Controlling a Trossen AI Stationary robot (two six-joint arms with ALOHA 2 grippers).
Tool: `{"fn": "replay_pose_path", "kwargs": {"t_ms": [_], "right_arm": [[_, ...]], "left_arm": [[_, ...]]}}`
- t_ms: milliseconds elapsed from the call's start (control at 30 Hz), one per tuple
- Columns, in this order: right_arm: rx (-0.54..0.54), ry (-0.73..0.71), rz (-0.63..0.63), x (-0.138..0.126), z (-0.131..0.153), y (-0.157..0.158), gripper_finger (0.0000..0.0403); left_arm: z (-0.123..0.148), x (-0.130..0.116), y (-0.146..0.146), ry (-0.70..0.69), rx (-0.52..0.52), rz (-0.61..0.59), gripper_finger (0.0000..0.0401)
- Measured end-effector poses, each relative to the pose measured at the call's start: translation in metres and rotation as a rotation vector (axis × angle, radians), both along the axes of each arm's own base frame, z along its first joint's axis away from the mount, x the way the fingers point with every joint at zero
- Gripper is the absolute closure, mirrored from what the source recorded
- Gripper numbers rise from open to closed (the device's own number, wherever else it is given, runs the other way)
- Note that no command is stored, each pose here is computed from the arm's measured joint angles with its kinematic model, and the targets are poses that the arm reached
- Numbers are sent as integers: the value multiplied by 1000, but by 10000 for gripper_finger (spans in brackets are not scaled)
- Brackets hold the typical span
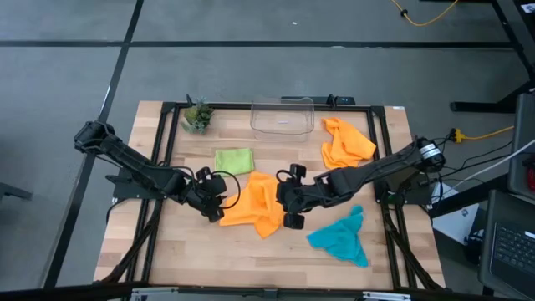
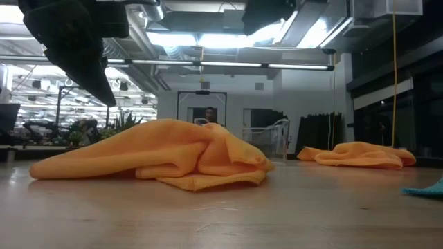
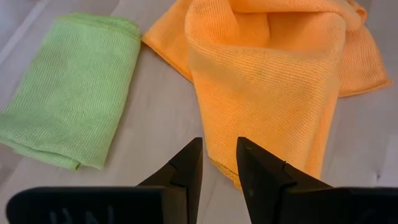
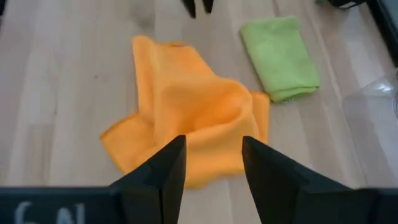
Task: Fold microfiber towels
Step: Fold the bottom microfiber cloth
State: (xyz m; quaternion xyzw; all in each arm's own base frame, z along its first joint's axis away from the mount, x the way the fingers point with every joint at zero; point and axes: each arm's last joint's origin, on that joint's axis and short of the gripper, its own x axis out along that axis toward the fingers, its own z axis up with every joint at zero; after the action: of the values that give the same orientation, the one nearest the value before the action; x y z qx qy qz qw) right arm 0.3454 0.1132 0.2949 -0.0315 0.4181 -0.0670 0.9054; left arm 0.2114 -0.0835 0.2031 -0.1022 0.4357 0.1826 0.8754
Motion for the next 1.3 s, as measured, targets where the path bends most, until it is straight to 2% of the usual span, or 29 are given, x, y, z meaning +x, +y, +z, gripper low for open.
{"fn": "replay_pose_path", "kwargs": {"t_ms": [133,267,433,767,967,1300], "right_arm": [[63,13,129,8,-9,6,242],[127,11,186,22,-32,14,242],[114,72,239,35,-72,36,242],[115,46,299,56,-130,68,242],[120,112,227,61,-175,72,242],[119,94,55,63,-189,72,249]], "left_arm": [[0,0,0,3,2,-1,309],[0,0,0,4,2,-1,309],[0,0,0,4,2,-1,309],[0,0,0,-1,1,0,309],[0,0,0,-6,-2,0,309],[1,1,0,-15,8,7,309]]}}
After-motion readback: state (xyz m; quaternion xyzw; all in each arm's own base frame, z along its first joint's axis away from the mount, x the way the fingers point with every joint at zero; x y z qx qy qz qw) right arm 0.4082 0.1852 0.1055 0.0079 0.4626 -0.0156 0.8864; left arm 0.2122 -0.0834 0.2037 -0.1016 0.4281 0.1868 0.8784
